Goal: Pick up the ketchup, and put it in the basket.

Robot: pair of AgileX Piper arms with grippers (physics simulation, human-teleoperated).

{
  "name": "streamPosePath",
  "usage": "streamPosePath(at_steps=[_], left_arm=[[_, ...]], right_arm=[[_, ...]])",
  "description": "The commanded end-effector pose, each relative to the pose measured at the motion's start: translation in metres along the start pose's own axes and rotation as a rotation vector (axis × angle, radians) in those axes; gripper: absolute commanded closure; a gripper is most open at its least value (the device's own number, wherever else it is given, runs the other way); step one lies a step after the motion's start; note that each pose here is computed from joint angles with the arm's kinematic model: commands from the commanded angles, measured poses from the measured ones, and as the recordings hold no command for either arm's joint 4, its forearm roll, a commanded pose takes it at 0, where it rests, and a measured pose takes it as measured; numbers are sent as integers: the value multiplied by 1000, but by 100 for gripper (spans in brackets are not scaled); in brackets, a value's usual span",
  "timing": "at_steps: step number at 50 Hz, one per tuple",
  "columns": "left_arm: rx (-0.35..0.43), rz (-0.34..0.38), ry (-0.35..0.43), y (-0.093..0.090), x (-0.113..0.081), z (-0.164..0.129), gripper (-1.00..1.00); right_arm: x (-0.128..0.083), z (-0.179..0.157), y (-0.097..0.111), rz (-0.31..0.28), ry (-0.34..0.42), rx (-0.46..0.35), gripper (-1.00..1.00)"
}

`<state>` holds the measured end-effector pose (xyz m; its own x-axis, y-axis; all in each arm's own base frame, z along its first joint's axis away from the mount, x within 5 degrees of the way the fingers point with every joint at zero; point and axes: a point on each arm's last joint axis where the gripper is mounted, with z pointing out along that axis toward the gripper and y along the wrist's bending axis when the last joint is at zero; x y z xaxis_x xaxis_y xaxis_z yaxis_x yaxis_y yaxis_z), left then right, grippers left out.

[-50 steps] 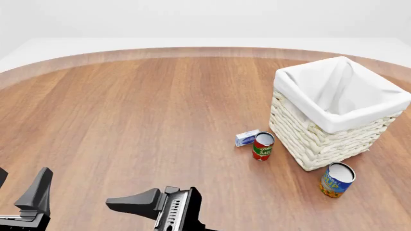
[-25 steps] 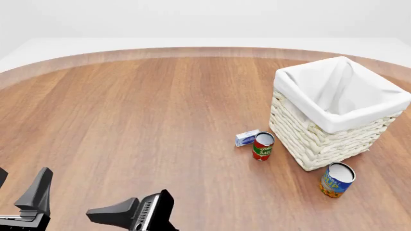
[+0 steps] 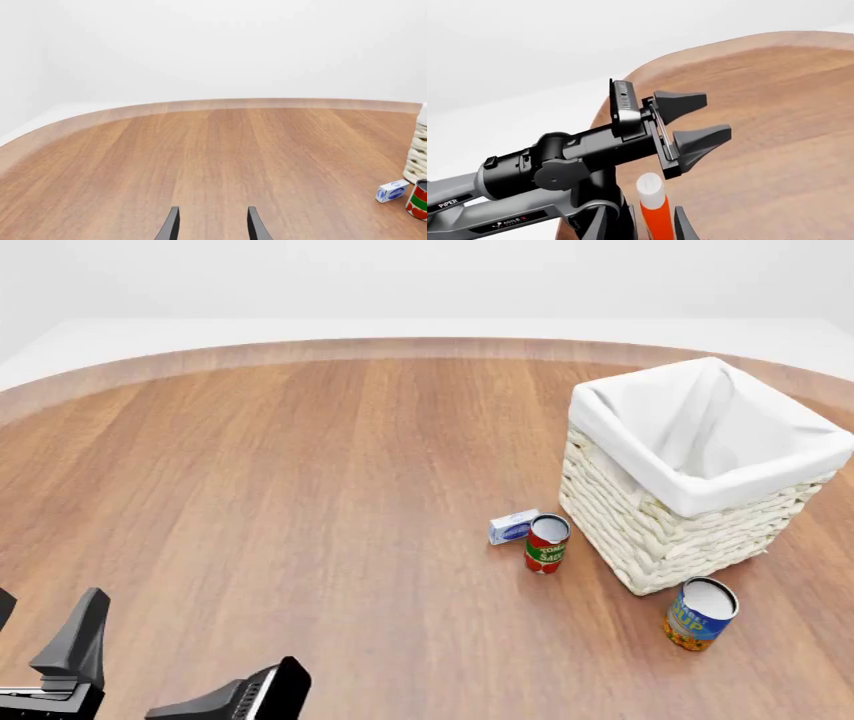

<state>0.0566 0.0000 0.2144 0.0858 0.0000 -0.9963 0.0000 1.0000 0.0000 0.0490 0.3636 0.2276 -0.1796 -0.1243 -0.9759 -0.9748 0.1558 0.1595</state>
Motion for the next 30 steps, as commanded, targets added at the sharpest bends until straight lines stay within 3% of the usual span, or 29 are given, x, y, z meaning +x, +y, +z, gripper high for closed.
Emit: streamPosePath(at_steps=[1, 30], left_arm=[[0, 0, 0, 0, 0, 0, -100], [0, 0, 0, 0, 0, 0, -100]], right_arm=[[10, 13, -3, 17, 38, 9, -100], [43, 35, -14, 63, 114, 38, -100]])
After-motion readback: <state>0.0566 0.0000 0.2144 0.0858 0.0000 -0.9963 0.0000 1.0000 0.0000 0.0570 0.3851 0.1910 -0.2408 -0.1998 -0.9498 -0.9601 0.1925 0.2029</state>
